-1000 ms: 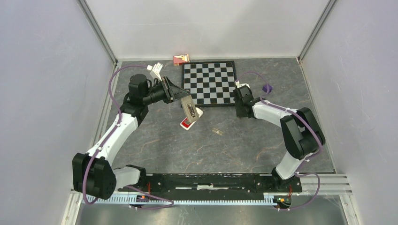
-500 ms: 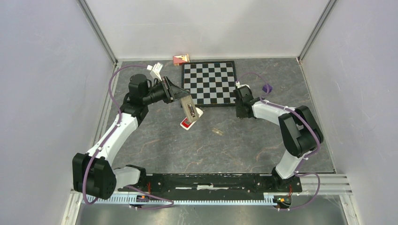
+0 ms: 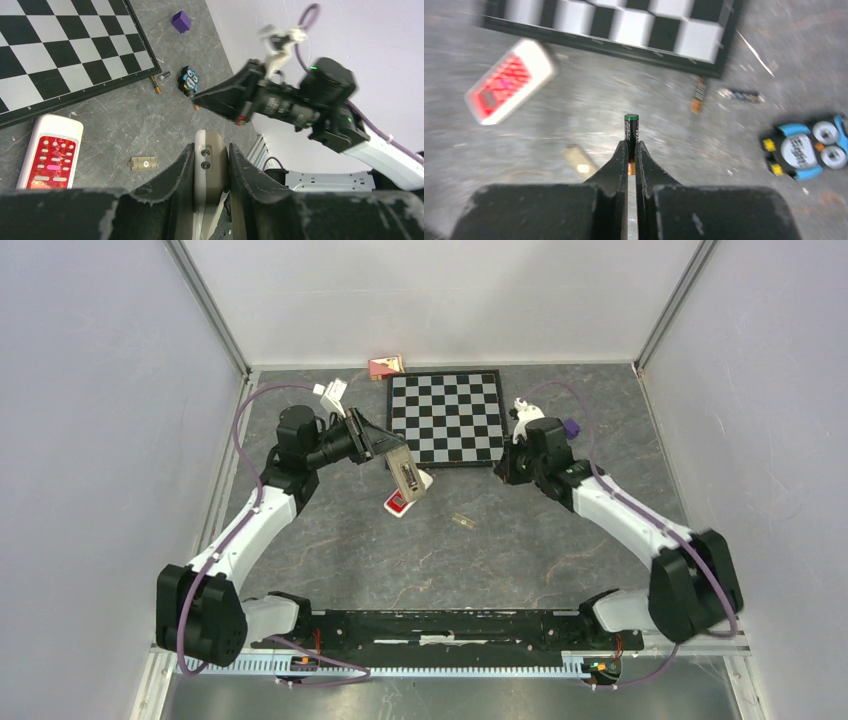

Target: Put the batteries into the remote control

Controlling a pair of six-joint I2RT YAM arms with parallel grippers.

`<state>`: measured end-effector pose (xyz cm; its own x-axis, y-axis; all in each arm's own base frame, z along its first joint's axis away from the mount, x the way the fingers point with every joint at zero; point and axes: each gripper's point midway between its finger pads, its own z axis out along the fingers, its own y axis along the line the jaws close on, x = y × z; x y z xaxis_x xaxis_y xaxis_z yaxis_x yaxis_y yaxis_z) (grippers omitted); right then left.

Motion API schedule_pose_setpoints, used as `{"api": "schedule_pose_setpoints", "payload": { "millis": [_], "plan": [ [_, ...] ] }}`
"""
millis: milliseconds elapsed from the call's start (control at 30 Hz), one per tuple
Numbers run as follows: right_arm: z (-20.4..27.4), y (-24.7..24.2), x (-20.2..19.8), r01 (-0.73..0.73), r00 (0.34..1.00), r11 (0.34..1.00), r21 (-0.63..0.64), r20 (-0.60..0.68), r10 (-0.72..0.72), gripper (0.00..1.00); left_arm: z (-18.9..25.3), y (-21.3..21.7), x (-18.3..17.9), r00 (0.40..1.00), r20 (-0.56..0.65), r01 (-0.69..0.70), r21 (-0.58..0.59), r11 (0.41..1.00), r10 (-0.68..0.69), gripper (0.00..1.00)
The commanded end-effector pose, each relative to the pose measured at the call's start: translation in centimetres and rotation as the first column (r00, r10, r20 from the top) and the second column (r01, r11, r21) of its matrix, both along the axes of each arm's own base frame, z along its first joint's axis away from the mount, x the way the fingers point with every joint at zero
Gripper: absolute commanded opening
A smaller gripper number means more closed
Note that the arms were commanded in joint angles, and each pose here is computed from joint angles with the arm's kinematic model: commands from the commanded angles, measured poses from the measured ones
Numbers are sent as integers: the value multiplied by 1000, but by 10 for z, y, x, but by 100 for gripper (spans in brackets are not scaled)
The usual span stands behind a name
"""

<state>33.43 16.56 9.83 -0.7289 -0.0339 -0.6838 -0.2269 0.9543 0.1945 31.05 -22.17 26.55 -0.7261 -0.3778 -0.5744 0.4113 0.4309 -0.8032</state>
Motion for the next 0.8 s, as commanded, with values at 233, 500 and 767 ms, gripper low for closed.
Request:
{"api": "schedule_pose_setpoints", "payload": {
  "millis": [233,500,767],
  "plan": [
    [180,109,-63,-658,722,668,347,542,430,0,38,-20,-2,992,120,47,-119,992,-32,2],
    [186,115,-67,-558,801,767,315,446,400,0,24,-45,13,996,87,34,-194,980,-18,2],
    [113,81,-45,-298,932,937,182,266,245,10,-46,12,52,965,58,-262,191,946,255,2]
  ]
}}
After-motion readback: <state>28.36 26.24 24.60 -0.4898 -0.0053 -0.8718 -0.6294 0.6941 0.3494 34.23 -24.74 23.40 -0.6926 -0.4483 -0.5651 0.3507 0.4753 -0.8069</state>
